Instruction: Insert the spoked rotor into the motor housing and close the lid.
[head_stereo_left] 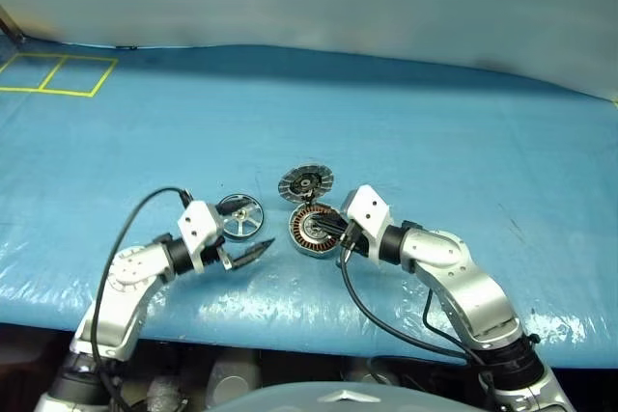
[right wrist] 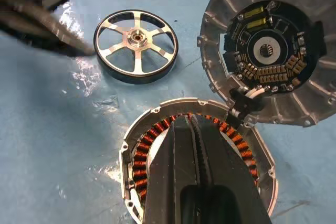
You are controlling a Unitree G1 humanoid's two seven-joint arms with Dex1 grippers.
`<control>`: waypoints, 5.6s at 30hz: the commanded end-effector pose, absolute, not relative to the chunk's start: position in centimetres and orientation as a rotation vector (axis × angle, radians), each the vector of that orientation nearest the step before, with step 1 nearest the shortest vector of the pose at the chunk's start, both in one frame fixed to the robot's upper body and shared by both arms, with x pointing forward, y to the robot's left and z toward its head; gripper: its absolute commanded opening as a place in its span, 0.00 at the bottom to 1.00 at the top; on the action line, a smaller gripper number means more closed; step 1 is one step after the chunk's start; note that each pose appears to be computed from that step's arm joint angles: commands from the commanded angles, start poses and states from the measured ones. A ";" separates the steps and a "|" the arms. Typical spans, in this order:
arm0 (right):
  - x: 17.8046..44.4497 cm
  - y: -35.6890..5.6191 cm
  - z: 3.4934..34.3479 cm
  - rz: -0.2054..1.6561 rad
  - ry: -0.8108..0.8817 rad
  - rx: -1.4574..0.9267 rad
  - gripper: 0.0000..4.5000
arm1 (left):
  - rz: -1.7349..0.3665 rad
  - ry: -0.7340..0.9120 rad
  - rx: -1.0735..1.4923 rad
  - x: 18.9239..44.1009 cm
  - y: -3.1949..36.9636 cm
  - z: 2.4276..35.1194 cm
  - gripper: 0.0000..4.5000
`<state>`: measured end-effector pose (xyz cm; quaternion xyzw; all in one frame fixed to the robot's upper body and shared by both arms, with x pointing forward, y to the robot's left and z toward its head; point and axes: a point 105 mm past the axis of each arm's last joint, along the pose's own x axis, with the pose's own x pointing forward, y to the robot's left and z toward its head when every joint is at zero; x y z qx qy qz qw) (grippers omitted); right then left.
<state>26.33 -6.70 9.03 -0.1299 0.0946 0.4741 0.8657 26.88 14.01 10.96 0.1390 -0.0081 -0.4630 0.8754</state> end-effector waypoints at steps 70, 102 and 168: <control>28.0 -9.6 7.5 0.908 0.237 -0.207 0.00 | -1.236 0.488 1.053 29.6 17.6 9.8 0.37; 25.1 -11.6 4.9 0.891 0.109 0.014 0.00 | -1.602 0.337 0.730 29.9 9.2 12.6 0.37; 24.1 -11.9 3.5 0.867 0.146 0.058 0.00 | -1.630 0.318 0.831 32.8 4.9 11.8 0.37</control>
